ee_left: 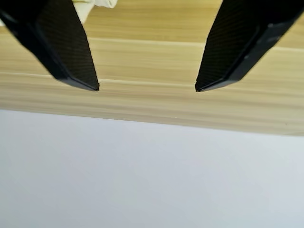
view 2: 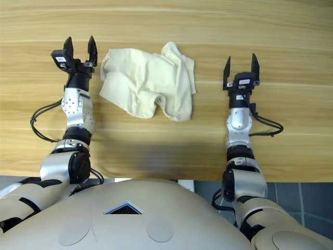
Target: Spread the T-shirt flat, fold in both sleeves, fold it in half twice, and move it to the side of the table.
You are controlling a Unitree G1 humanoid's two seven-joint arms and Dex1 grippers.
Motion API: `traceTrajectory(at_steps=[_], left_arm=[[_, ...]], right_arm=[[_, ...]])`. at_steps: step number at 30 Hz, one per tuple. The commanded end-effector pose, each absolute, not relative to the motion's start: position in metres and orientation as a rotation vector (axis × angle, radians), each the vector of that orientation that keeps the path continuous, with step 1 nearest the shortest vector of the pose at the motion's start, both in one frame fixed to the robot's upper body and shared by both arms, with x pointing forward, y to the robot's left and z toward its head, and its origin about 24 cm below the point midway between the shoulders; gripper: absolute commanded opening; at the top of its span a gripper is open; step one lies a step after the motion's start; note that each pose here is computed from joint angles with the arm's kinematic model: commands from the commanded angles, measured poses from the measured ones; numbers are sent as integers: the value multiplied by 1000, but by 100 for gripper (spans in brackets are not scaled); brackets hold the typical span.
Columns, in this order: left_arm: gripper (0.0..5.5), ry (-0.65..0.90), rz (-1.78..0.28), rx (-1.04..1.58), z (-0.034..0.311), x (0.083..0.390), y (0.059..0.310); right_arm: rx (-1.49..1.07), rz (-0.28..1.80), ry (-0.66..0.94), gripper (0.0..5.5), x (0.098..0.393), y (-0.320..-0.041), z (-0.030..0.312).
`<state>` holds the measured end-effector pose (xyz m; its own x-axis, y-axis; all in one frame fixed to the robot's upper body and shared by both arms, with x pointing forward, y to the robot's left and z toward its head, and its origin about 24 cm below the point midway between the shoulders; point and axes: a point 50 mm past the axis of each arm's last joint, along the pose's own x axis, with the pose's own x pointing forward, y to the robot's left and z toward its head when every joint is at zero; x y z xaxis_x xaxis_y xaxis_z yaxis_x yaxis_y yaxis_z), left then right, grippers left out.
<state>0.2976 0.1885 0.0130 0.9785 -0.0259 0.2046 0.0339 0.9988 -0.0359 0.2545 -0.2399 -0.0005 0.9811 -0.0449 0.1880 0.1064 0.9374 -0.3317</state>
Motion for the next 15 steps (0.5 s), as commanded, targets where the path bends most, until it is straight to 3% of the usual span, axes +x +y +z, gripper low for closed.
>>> traceTrajectory(at_steps=[1,15], left_arm=[[376,-221,-53,8,14,297,186],[376,-269,-159,2,18,297,174]], right_arm=[[-363,-68,-190,331,260,-236,2],[-352,-39,-222,331,263,-230,4]])
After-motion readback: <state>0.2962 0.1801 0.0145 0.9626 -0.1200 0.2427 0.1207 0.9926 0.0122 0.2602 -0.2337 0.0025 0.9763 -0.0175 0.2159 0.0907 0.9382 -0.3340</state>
